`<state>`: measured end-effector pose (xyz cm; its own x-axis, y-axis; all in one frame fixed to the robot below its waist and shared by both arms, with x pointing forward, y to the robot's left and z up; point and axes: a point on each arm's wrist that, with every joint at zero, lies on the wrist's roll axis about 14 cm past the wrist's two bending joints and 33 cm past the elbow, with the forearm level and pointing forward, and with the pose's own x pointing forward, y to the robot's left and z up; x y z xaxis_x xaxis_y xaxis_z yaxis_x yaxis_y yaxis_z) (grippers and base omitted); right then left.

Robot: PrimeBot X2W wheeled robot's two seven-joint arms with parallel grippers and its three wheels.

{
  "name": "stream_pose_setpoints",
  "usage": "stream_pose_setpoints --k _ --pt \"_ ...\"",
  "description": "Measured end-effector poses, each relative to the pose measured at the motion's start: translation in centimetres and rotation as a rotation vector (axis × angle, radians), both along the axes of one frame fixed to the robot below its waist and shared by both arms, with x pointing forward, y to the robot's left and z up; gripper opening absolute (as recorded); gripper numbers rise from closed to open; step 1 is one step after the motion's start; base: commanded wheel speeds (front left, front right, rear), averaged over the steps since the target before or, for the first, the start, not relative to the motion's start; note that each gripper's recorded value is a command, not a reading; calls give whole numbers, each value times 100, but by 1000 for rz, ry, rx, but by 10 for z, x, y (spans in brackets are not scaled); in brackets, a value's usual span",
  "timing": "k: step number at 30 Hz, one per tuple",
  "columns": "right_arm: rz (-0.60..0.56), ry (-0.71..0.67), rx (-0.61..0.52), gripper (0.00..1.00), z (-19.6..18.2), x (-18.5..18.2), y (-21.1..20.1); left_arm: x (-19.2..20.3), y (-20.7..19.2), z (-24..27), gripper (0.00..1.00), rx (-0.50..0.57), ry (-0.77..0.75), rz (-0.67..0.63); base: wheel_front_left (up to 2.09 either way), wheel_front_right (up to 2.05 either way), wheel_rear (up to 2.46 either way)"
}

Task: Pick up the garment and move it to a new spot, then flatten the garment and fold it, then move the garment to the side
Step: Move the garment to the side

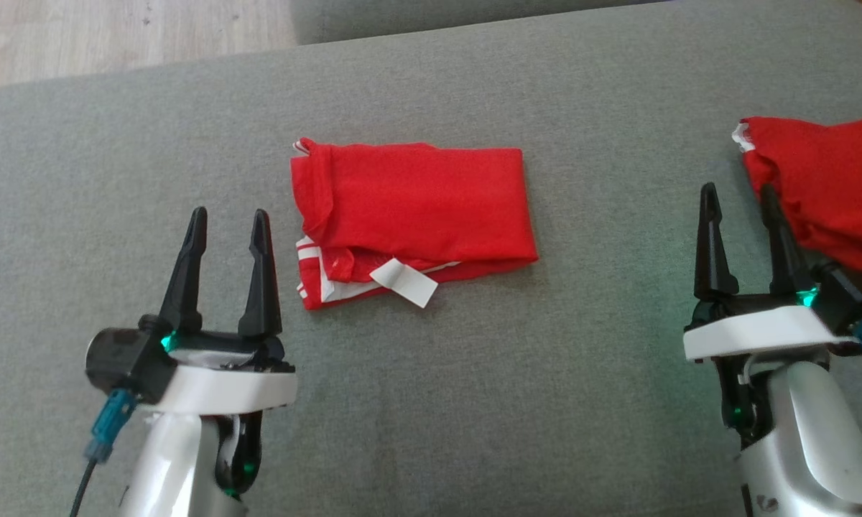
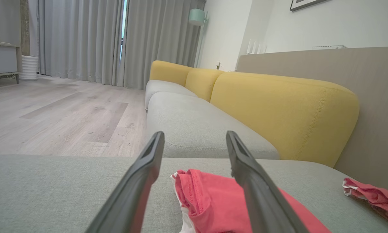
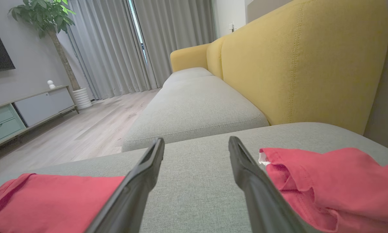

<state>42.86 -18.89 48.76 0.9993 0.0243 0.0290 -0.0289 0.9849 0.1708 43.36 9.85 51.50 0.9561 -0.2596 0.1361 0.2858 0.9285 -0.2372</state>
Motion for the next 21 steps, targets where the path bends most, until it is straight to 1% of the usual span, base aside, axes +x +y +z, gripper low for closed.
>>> stream_pose_setpoints --k 4,8,9,10,11,14,18,21 --pt "33 14 1 100 -5 4 11 0 3 -3 100 2 8 8 0 0 0" --pt "94 86 16 100 -29 8 34 -2 7 -7 100 -8 23 18 0 0 0" --pt "94 86 16 100 -29 8 34 -2 7 -7 100 -8 23 18 0 0 0" --pt "132 118 31 100 -39 14 47 -3 8 -10 100 -5 30 18 0 0 0" --pt "132 118 31 100 -39 14 47 -3 8 -10 100 -5 30 18 0 0 0" --pt "195 164 56 100 -48 26 71 -3 13 -13 100 -10 40 32 0 0 0" --pt "270 264 67 100 -68 38 98 -3 17 -15 100 -12 47 41 0 0 0" --pt "309 351 104 100 -87 39 115 -4 23 -15 100 -14 52 58 0 0 0"
